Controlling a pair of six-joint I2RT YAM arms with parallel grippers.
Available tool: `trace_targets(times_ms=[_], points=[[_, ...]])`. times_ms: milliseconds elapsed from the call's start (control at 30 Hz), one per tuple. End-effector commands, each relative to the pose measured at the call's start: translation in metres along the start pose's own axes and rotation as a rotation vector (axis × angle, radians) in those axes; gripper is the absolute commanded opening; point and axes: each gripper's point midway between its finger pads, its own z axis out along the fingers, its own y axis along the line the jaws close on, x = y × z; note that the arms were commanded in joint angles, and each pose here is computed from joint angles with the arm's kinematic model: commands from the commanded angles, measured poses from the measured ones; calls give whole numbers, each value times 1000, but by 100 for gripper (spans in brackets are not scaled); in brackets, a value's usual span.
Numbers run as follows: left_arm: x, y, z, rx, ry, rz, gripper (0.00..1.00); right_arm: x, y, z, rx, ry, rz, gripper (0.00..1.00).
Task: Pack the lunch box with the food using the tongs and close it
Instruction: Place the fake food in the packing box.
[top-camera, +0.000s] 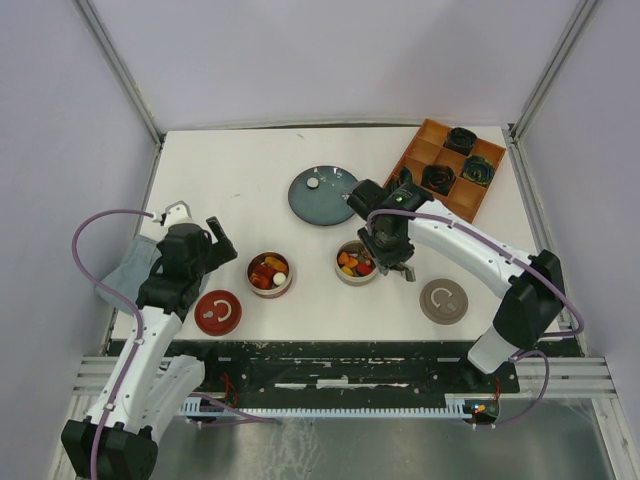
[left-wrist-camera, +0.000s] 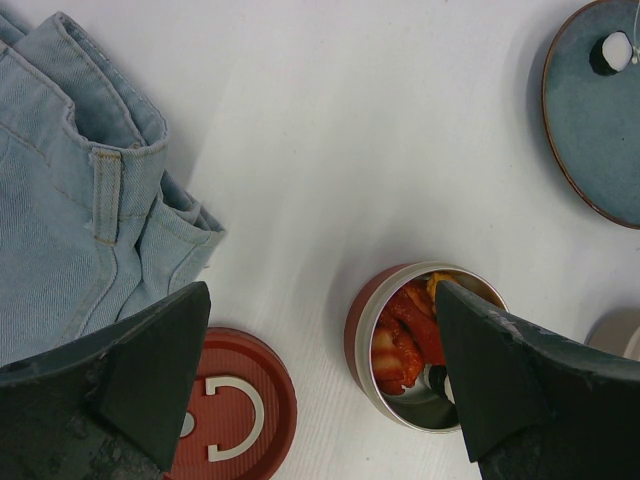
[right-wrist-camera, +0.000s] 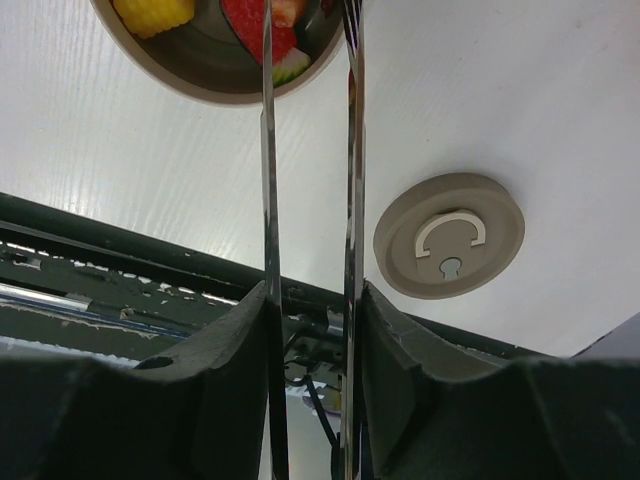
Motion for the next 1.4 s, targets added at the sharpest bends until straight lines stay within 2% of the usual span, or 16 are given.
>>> trace_targets(times_ms=[0,400,567,733,867,1033,1367], points=[[-11,-6,1,30,-40,16,99,-10,-3,-18,12,-58,-1,47],[-11,-6,1,29,-40,14,99,-29,26,-47,-176,-187,7,46],[-11,-6,1,31,-40,14,99,-28,28,-43,-183,-168,6,46],[-11,-7,1,33,-41,13,99,-26,8,-37,-64,-155,21,46],[-11,-7,1,33,-39,14,99,-16,2,-27,-22,-96,17,46],[-11,-7,1,33,-41,14,99,-5,18,-15,-94,-37,11,46],[-11,-7,2,31,-36,15,99,-12,45,-20,-242,-63,-4,45]])
